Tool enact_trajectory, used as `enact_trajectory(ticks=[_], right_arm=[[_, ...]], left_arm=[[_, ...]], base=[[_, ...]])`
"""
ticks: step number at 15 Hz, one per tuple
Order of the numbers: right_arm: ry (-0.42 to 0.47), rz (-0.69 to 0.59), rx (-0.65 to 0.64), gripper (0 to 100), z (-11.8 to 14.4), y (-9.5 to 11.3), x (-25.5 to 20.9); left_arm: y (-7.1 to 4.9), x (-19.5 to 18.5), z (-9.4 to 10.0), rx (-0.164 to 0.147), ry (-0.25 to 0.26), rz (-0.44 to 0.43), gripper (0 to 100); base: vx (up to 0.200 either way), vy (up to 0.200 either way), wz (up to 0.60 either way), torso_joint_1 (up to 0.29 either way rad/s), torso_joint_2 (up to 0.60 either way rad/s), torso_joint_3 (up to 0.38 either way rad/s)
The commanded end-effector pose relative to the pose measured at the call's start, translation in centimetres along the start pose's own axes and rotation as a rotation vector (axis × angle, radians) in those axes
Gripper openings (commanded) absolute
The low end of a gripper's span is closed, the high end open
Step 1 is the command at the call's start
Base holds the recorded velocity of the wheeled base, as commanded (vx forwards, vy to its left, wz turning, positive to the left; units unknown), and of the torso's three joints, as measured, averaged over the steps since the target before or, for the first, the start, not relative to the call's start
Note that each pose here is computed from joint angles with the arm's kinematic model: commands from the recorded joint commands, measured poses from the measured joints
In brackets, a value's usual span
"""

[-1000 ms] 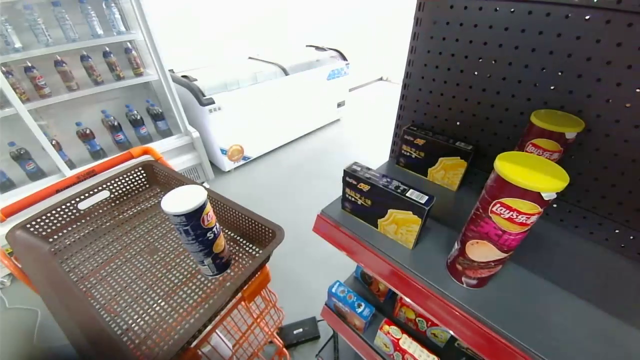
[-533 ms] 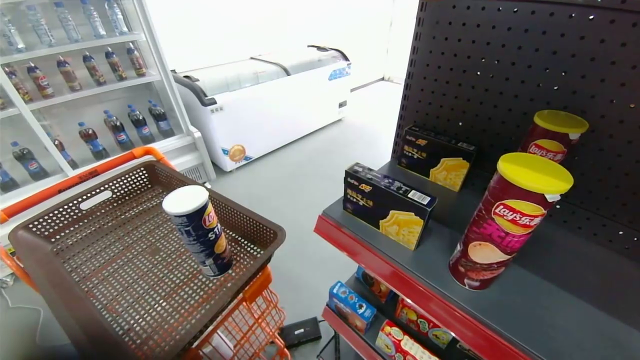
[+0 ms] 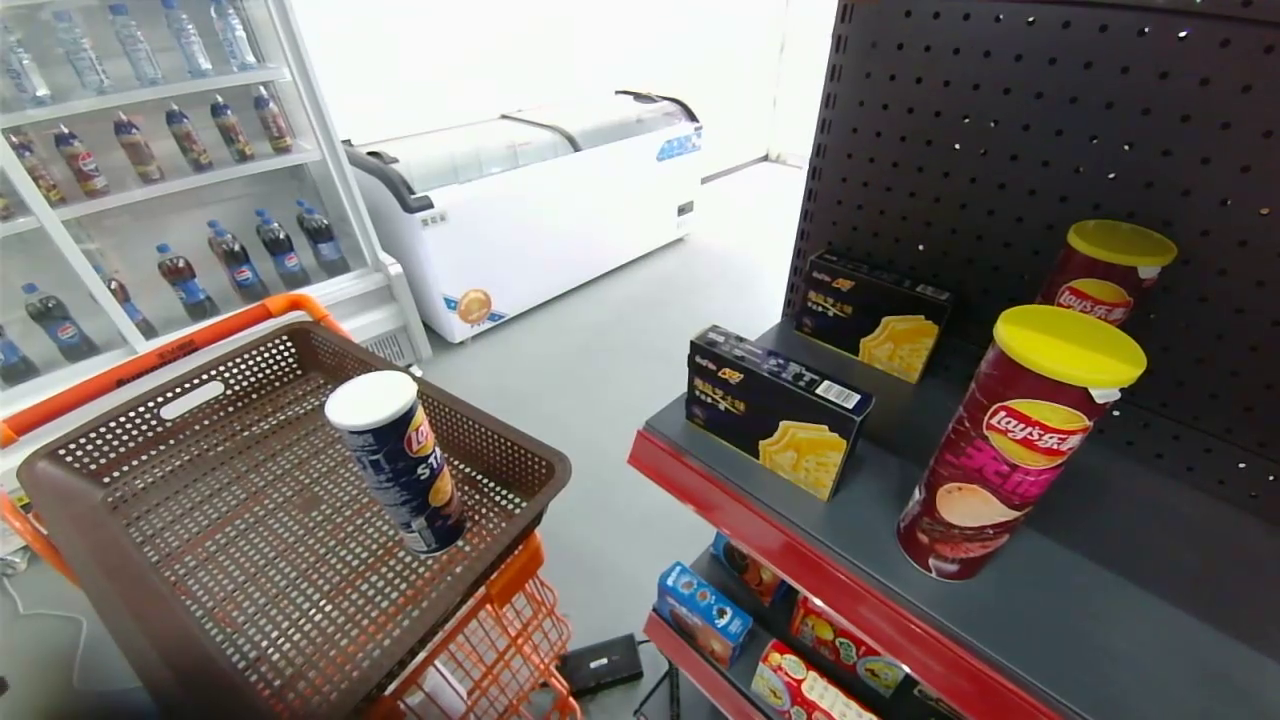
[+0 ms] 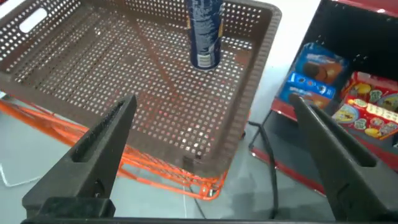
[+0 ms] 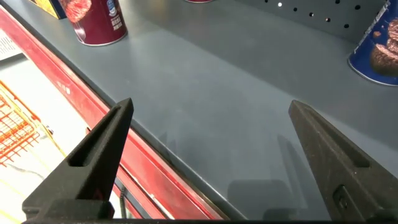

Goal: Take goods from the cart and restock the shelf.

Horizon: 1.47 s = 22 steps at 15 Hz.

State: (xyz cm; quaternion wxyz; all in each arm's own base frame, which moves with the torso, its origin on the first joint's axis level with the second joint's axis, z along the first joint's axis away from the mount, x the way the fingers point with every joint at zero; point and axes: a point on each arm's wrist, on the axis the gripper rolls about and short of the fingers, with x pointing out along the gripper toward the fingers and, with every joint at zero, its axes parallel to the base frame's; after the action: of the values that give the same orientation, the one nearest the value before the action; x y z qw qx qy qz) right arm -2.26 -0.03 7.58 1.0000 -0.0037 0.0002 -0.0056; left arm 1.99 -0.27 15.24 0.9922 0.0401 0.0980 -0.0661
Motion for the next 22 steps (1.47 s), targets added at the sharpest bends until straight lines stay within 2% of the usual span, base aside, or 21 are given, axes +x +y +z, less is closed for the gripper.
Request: enact_trajectory(ticks=[1,2,3,4,6,7,8,12,14,18,22], right_arm=[[0.003,0.001,0.0,100,0.0,0.0,0.0],[0.001,0.001,0.0,100,0.0,0.0,0.0],[0.001,-0.001,0.0,100,0.0,0.0,0.0],[0.001,0.001,0.0,100,0.0,0.0,0.0],[0.001,0.001,0.0,100,0.0,0.0,0.0],[0.001,-0.001,0.0,100,0.0,0.0,0.0],[0.001,0.001,0.0,100,0.0,0.0,0.0],[0.001,0.001,0.0,100,0.0,0.0,0.0],[0.001,-0.001,0.0,100,0.0,0.0,0.0],[0.001,0.001,0.0,100,0.0,0.0,0.0],[0.001,-0.001,0.0,100,0.0,0.0,0.0]], left_arm=[[0.7,4.0,1.5,-0.008,0.153,0.044,100],[0.9,4.6,1.8,0.003,0.168,0.083,100],[1.2,6.2,2.0,0.039,0.211,0.141,100],[1.4,7.7,2.4,0.038,0.209,0.144,100],[1.7,10.0,3.1,0.039,0.163,0.142,100],[1.4,11.9,3.7,0.049,0.136,0.109,100],[1.1,13.4,3.6,0.064,0.136,0.087,100],[1.1,17.2,3.0,0.065,0.117,0.087,100],[1.2,19.7,2.4,0.052,0.088,0.094,100],[1.2,22.7,1.4,0.052,0.027,0.1,100],[1.1,24.9,-0.1,0.055,0.016,0.1,100]], base=[[0.0,0.0,0.0,0.0,0.0,0.0],[0.0,0.0,0.0,0.0,0.0,0.0],[0.0,0.0,0.0,0.0,0.0,0.0],[0.0,0.0,0.0,0.0,0.0,0.0],[0.0,0.0,0.0,0.0,0.0,0.0],[0.0,0.0,0.0,0.0,0.0,0.0],[0.0,0.0,0.0,0.0,0.0,0.0],[0.0,0.0,0.0,0.0,0.0,0.0],[0.0,0.0,0.0,0.0,0.0,0.0],[0.0,0.0,0.0,0.0,0.0,0.0],[0.0,0.0,0.0,0.0,0.0,0.0]])
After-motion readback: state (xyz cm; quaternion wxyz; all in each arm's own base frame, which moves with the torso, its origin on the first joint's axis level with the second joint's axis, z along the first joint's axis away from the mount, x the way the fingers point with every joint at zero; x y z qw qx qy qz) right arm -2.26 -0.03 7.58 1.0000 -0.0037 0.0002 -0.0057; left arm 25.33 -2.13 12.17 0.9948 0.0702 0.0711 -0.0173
